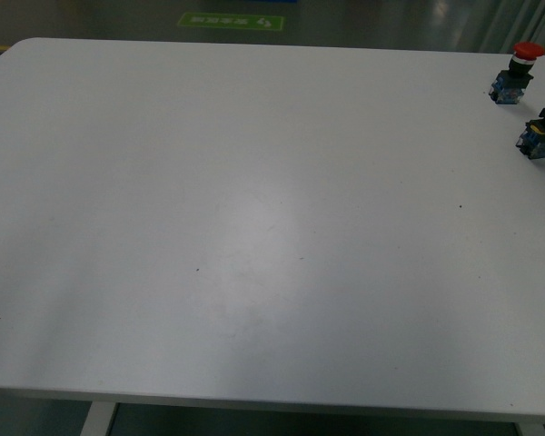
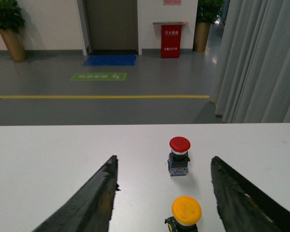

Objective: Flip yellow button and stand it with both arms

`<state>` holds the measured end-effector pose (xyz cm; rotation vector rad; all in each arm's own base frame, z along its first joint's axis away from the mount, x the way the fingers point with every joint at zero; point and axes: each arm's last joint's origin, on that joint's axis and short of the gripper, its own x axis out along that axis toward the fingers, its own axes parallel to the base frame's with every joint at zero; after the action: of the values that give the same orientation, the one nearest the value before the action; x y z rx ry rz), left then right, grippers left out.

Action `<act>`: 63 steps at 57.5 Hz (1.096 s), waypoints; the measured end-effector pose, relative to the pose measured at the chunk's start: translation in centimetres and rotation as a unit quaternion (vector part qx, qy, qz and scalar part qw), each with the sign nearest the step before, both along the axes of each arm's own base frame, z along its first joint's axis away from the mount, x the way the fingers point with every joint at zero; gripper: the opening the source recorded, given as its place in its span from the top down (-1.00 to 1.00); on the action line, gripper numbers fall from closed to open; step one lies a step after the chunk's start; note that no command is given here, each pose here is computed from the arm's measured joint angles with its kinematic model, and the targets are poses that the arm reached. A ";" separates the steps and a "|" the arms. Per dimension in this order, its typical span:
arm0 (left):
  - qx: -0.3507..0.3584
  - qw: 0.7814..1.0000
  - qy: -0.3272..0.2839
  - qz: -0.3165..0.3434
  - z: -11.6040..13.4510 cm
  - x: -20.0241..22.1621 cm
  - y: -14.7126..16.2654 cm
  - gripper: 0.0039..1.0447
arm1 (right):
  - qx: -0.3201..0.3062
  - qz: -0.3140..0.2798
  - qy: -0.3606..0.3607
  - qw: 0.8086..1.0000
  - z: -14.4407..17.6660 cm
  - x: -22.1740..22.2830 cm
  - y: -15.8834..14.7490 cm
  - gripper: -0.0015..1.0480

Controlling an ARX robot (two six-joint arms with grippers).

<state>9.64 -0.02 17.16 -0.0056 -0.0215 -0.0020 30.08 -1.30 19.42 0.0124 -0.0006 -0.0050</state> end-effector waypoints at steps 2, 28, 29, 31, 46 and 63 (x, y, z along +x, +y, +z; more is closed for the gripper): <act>0.000 1.000 0.000 0.000 0.0 0.0 0.0 -0.87 | -0.002 -0.005 -0.002 1.000 -0.1 -1.0 0.4 0.27; 0.000 1.000 0.000 0.000 0.0 0.0 0.0 -0.87 | -0.006 0.003 0.007 1.000 -2.0 -9.2 1.3 0.94; 0.000 1.000 0.000 0.000 0.0 0.0 0.0 -0.87 | -0.006 0.003 0.007 1.000 -2.1 -9.5 1.3 0.94; 0.000 1.000 0.000 0.000 0.0 0.0 0.0 -0.87 | -0.006 0.003 0.007 1.000 -2.1 -9.9 1.3 0.94; 0.000 1.000 0.000 0.000 0.0 0.0 0.0 -0.87 | -0.006 0.003 0.014 1.000 -3.5 -12.5 1.3 0.94; 0.000 1.000 0.000 0.000 0.0 0.0 0.0 -0.87 | -0.006 0.003 0.009 1.000 -3.2 -15.0 1.3 0.94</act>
<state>9.64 -0.02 17.16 -0.0052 -0.0215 -0.0023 15.03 0.00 16.17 0.0006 0.0166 0.0004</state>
